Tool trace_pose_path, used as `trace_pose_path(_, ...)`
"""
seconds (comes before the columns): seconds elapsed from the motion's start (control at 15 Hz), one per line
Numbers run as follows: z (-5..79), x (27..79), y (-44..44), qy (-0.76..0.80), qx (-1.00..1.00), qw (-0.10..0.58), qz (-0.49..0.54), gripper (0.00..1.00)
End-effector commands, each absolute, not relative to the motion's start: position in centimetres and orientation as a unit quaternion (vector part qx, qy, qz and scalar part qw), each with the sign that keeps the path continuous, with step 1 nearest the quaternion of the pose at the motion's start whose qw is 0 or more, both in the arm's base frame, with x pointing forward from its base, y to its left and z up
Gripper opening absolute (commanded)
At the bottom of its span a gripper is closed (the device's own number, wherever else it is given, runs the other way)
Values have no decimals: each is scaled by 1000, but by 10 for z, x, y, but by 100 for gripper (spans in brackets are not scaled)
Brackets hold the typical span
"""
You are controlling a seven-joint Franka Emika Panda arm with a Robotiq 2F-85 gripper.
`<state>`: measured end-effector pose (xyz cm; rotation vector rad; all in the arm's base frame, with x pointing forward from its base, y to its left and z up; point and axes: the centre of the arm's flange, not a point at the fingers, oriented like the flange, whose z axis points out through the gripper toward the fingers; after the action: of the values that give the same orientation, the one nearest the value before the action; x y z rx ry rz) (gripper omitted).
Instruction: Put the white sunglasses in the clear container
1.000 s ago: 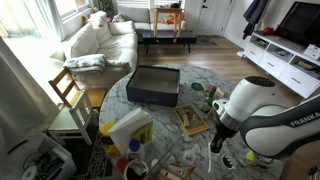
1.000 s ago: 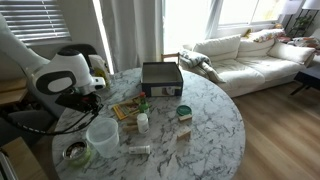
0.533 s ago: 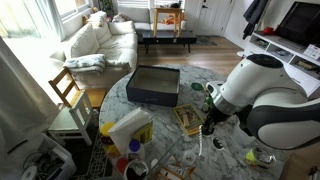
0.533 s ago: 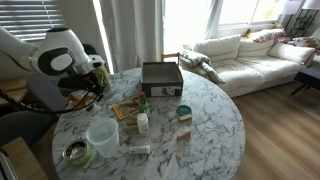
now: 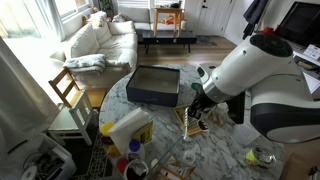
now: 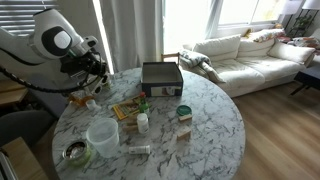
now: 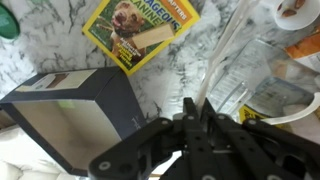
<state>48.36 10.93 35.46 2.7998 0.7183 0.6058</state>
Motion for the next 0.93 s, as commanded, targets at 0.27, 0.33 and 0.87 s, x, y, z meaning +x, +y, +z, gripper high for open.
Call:
trace_pose_path(0.27,341,497,127,245,908,177,291,2)
trace_pose_path(0.33,338,499,126,240,906,182,298,2)
trace_pose_path(0.87,345,496,125,234,914,163,290,9)
